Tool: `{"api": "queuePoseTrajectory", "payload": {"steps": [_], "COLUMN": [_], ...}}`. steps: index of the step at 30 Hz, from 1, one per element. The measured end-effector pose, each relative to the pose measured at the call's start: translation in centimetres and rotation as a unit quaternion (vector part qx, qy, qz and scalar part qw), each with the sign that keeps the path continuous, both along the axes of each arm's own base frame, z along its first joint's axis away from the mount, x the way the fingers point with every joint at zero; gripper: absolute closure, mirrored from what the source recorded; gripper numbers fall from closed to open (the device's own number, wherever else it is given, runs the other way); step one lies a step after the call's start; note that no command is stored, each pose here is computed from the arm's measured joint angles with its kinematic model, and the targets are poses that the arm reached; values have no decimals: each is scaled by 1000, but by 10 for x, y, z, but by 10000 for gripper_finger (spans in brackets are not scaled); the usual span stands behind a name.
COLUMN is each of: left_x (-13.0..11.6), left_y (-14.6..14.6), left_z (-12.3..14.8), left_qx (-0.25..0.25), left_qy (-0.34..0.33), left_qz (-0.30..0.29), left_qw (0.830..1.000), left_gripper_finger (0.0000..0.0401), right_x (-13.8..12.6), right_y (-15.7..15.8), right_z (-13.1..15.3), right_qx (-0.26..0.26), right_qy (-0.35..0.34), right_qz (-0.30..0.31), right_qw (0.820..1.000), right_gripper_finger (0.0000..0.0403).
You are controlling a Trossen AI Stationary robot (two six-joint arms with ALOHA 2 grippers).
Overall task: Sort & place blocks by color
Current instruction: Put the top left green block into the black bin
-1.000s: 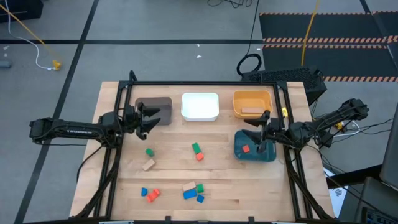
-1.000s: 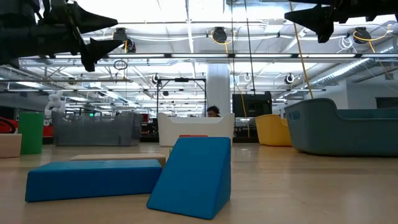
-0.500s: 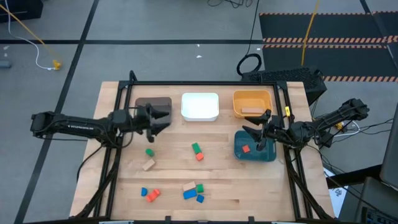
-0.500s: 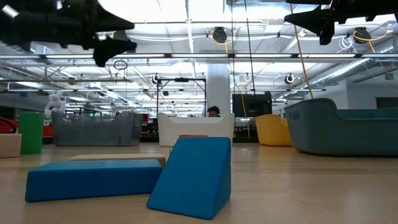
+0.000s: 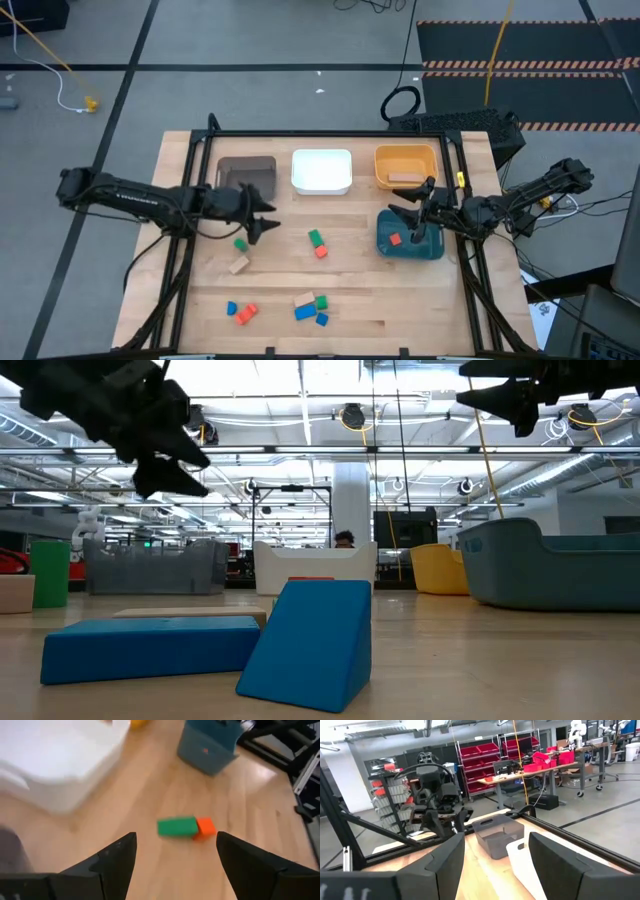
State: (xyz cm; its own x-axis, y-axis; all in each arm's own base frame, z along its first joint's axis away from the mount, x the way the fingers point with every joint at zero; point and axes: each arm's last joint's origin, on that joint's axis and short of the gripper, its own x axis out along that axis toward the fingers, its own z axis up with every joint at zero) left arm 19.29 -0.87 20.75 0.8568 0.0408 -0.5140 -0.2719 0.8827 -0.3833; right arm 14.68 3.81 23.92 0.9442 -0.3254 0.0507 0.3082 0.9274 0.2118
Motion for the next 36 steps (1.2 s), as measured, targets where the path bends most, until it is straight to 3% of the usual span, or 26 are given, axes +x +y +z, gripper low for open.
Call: {"api": "queuePoseTrajectory", "payload": {"steps": [6,18,25,31,36], "left_x": [-6,-22,-23,-29,-33], "left_y": [-14,-24,-24,-18,-17], "left_z": [-7,-23,-23,-29,-31], "left_qx": [-56,-153,-152,-107,-109], "left_qy": [47,157,162,194,212], "left_qz": [-9,62,53,92,109], "left_qw": [997,974,974,971,965], "left_gripper_finger": [128,128,128,128,128], "right_x": [0,0,0,0,0], "right_y": [0,0,0,0,0], "right_z": [0,0,0,0,0], "right_qx": [-3,-3,-3,-3,-3], "right_qy": [1,1,1,1,1], "right_qz": [0,1,1,1,1], "right_qw": [1000,1000,1000,1000,1000], "right_gripper_finger": [188,188,188,188,188]}}
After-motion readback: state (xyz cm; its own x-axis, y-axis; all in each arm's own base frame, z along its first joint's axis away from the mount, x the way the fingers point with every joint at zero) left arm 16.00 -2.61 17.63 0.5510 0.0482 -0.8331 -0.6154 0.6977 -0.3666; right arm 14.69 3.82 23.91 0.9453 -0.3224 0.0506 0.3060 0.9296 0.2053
